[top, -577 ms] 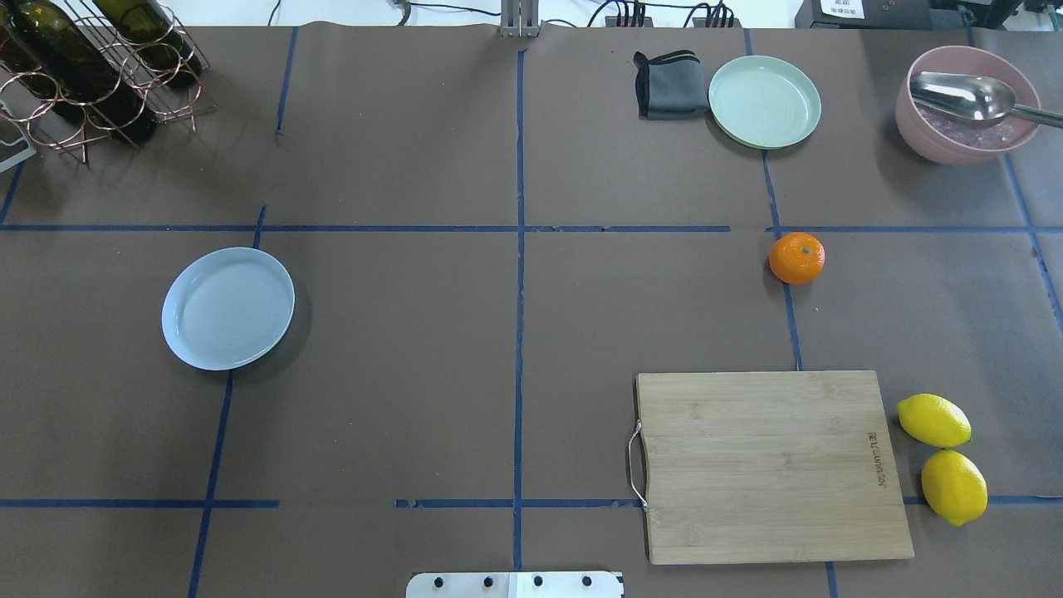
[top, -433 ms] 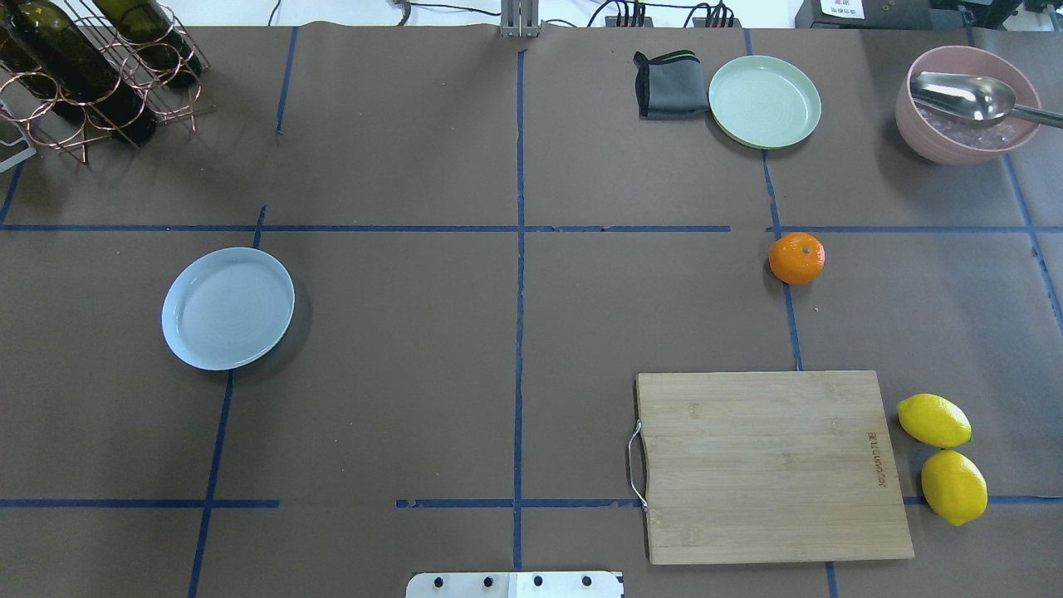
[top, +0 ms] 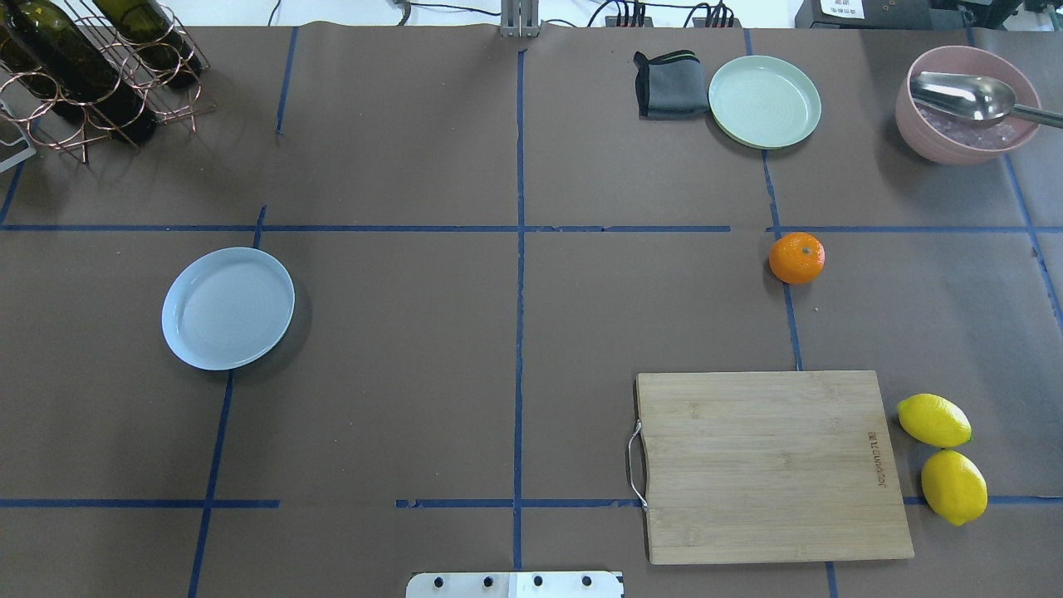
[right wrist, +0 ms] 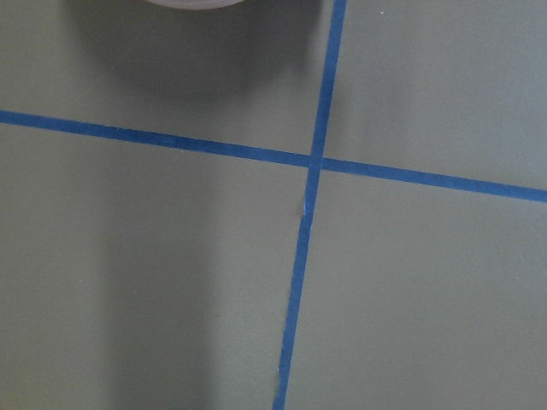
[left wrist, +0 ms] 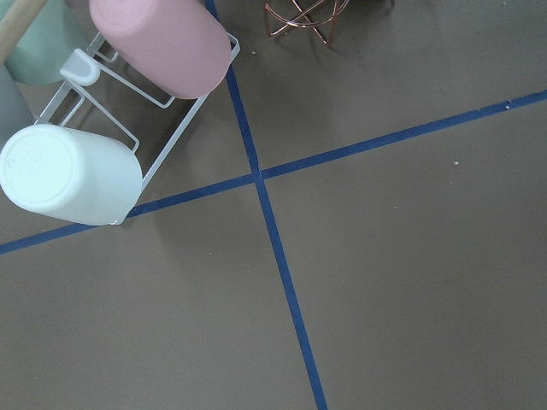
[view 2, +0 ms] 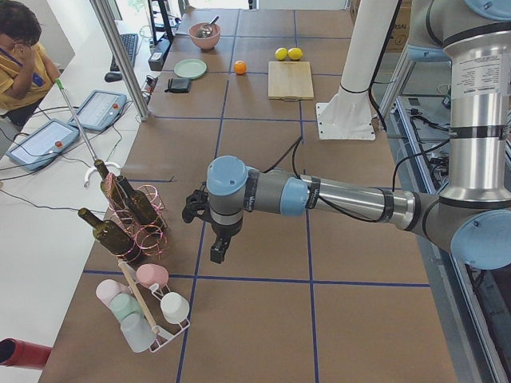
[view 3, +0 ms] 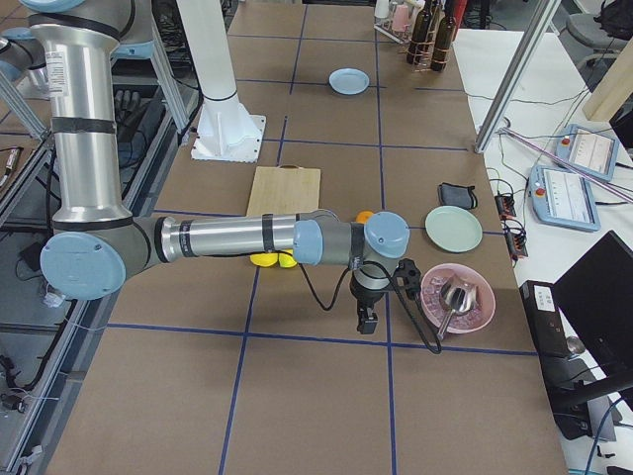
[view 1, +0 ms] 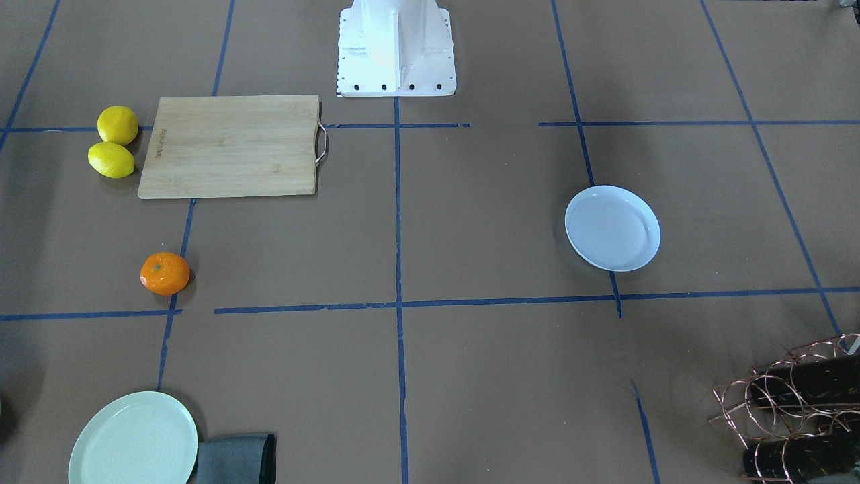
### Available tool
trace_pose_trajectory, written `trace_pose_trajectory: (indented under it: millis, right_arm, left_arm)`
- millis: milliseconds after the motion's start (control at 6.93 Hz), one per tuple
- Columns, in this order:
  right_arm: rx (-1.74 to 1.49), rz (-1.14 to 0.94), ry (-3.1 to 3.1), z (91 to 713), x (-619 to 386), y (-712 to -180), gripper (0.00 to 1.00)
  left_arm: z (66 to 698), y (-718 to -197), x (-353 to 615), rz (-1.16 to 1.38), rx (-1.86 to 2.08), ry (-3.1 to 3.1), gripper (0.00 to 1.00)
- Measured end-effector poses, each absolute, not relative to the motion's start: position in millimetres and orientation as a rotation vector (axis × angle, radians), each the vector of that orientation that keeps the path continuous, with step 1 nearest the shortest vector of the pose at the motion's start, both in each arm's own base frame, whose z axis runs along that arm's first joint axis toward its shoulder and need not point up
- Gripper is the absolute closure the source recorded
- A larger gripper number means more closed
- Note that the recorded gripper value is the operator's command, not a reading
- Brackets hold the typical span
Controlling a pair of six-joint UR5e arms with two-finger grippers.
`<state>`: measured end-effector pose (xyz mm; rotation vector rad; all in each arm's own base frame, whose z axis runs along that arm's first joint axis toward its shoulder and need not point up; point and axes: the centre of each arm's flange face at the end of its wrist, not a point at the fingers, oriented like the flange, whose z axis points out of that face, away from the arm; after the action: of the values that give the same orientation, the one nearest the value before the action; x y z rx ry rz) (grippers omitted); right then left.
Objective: Pick orange to plate
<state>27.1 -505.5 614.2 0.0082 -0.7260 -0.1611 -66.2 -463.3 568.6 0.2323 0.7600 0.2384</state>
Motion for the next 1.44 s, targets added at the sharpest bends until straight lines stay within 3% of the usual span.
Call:
trace_pose_trajectory:
  millis: [722, 1443]
  right_arm:
    - [0.117, -0.241, -0.737, 547, 1, -535, 0.00]
    - [0.136, -0.261, -0.762, 530, -50, -544, 0.00]
  left_arm:
    - [487, -525, -26, 0.201, 0.391, 0.818, 0.00]
    - [501, -492, 153, 0.057, 0.270, 0.885, 0.00]
